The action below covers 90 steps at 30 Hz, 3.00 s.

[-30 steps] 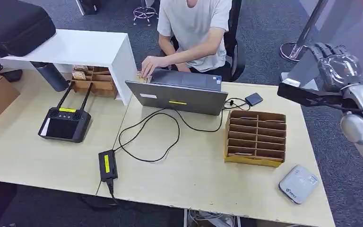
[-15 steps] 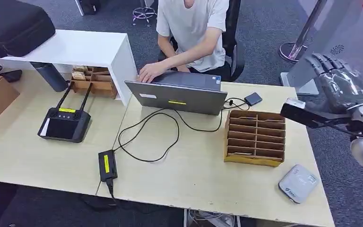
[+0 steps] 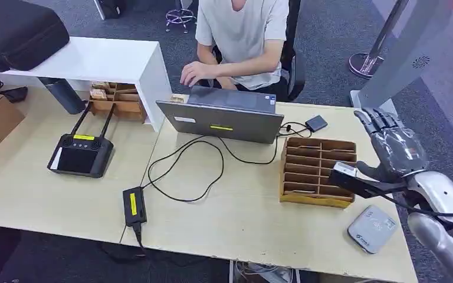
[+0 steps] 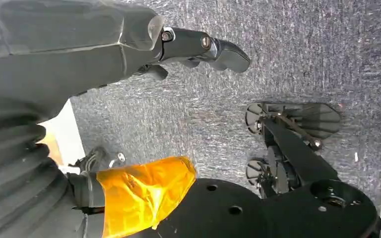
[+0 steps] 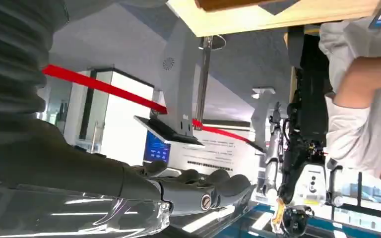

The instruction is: Pass the card to the sensor for recognition and then transmit it.

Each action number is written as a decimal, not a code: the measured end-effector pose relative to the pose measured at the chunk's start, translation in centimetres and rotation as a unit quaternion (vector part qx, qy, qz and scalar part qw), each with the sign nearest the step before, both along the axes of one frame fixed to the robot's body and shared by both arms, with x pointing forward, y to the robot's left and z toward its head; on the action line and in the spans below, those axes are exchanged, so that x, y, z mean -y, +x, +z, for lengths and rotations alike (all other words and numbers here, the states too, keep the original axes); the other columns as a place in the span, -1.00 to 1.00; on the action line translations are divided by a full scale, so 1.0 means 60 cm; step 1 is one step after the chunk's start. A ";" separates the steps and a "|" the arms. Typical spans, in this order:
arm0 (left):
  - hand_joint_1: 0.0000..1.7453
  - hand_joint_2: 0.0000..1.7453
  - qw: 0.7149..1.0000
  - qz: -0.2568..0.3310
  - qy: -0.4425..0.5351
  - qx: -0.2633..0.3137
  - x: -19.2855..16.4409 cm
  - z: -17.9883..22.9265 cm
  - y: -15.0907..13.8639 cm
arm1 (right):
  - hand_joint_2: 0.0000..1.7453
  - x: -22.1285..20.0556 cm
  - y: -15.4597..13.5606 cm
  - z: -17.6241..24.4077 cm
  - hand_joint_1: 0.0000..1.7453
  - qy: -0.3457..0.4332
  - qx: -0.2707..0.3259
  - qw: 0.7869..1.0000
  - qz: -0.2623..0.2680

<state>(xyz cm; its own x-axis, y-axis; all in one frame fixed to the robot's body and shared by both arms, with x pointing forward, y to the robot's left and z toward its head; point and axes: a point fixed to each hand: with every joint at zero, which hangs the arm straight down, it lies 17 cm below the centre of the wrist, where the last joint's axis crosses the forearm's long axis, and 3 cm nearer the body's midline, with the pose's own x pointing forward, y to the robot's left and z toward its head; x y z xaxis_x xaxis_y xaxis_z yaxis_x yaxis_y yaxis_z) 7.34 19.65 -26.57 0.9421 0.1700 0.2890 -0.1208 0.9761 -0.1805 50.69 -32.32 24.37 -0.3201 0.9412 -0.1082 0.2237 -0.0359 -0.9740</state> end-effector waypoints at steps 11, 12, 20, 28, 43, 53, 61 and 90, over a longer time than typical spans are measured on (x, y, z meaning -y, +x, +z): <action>-1.00 1.00 1.000 -0.007 0.002 0.002 0.000 0.000 0.005 | 1.00 0.007 0.003 -0.024 -1.00 -0.005 -0.011 1.000 -0.014; -1.00 1.00 1.000 -0.008 0.002 0.003 0.001 0.001 0.006 | 1.00 0.013 0.006 -0.026 -1.00 -0.010 -0.011 1.000 -0.019; -1.00 1.00 1.000 -0.015 0.005 -0.002 -0.001 -0.001 0.003 | 1.00 0.039 0.024 -0.043 -1.00 -0.012 -0.021 0.999 -0.043; -1.00 1.00 1.000 -0.020 0.005 -0.001 -0.001 -0.001 0.003 | 1.00 0.050 0.031 -0.051 -1.00 -0.020 -0.023 0.998 -0.058; -1.00 1.00 0.999 -0.039 0.004 0.000 0.004 0.000 0.009 | 1.00 0.078 0.098 -0.052 -1.00 -0.002 -0.028 0.993 -0.114; -1.00 1.00 0.999 -0.041 0.003 0.001 0.004 0.001 0.018 | 1.00 0.044 0.125 -0.063 -1.00 0.028 -0.039 0.992 -0.119; -1.00 1.00 0.999 -0.042 0.004 0.001 0.004 0.001 0.017 | 1.00 0.026 0.126 -0.074 -1.00 0.031 -0.064 0.991 -0.114; -1.00 1.00 0.999 -0.040 0.007 -0.001 0.000 0.000 0.014 | 1.00 -0.035 0.126 -0.053 -1.00 0.032 -0.108 0.990 -0.081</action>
<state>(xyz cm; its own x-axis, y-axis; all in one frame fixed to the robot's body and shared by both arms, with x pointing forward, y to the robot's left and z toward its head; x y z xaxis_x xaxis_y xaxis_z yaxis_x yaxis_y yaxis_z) 8.21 19.64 -26.57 0.9530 0.0894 0.2894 -0.0421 0.9853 -0.1657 58.24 -30.24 21.21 -0.1731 0.9849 0.0082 0.0058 0.0094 -0.9999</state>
